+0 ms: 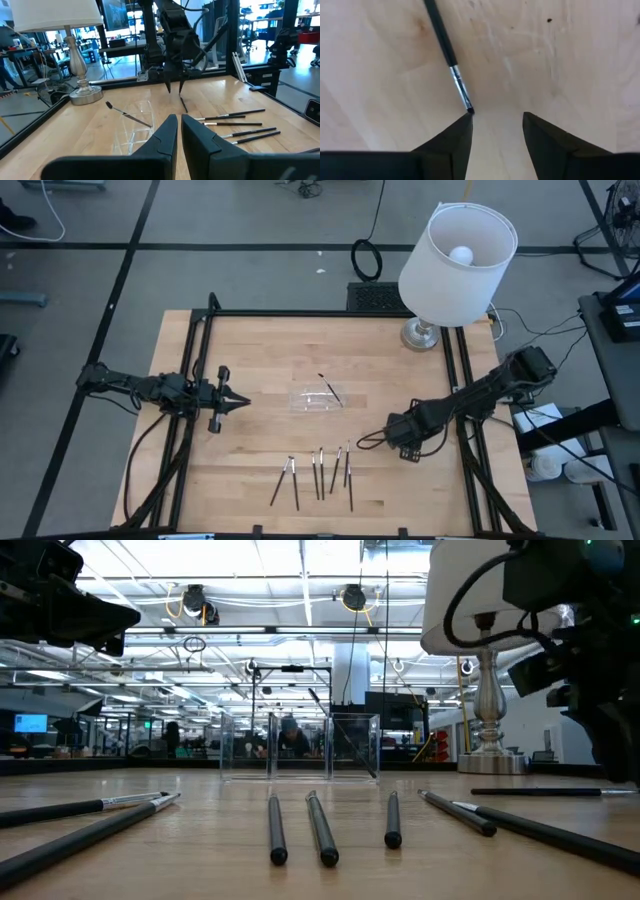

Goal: Pick & Place Makeup Supplies
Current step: Put the makeup brush into the transparent organizer

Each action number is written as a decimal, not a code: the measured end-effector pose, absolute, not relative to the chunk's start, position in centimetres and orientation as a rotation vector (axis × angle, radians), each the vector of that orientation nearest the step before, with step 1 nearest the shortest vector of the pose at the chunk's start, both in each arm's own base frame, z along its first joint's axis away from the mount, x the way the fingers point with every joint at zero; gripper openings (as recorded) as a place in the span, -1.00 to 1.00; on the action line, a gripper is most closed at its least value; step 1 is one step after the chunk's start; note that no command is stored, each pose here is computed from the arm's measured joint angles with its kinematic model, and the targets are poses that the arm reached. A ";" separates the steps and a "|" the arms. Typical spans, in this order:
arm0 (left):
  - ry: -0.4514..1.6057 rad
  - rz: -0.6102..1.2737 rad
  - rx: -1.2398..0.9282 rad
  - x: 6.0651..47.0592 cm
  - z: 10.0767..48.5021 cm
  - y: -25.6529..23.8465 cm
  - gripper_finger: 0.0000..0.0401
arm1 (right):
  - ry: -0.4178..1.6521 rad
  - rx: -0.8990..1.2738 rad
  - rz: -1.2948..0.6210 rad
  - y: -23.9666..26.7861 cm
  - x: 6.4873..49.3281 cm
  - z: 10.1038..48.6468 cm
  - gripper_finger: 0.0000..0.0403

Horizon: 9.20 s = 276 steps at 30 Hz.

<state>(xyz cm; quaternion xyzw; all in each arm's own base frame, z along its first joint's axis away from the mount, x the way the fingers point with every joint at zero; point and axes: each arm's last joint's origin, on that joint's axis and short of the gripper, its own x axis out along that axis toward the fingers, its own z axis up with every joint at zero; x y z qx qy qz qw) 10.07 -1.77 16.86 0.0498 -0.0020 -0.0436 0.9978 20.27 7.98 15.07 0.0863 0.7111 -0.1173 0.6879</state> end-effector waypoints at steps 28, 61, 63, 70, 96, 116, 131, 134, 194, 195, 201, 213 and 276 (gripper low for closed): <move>-0.004 -0.087 0.100 10.1 16.9 -1.8 -0.85 | 1.550 0.162 -0.124 8.8 20.3 14.2 -0.14; -0.004 -0.087 0.100 10.1 16.9 -1.8 -0.85 | 1.528 0.121 -0.099 8.9 20.2 14.0 -1.00; -0.004 -0.087 0.100 10.1 16.9 -1.8 -0.85 | 1.520 0.084 -0.102 9.0 20.5 14.5 -1.00; -0.004 -0.088 0.100 10.1 16.9 -1.8 -0.85 | 1.481 0.029 -0.091 9.6 21.7 17.2 -1.00; -0.004 -0.087 0.100 10.1 16.9 -1.8 -0.85 | 1.185 -0.397 -0.169 10.5 24.9 28.6 -1.00; -0.003 -0.087 0.100 10.1 16.9 -1.8 -0.85 | 0.921 -0.624 -0.246 7.0 27.5 38.0 -1.00; -0.004 -0.088 0.100 10.1 16.9 -1.8 -0.85 | 0.977 -0.624 -0.219 4.7 34.1 35.6 -1.00; -0.004 -0.088 0.100 10.1 16.9 -1.8 -0.85 | 0.992 -0.569 -0.238 4.0 34.3 35.3 -1.00; -0.004 -0.088 0.100 10.1 16.9 -1.8 -0.85 | 1.627 0.568 -0.400 -0.9 14.9 12.7 -0.50; -0.004 -0.088 0.100 10.1 16.9 -1.8 -0.85 | 1.624 0.562 -0.387 -0.9 14.9 12.7 -0.56; -0.004 -0.088 0.100 10.1 16.9 -1.8 -0.85 | 1.609 0.532 -0.328 -0.7 15.2 12.6 -0.95; -0.004 -0.088 0.100 10.1 16.9 -1.8 -0.85 | 1.445 0.337 -0.168 1.7 17.8 13.9 -0.98; -0.011 -0.084 0.098 10.1 16.9 -1.8 -0.85 | 1.537 -0.153 -0.091 9.2 28.2 18.7 -0.92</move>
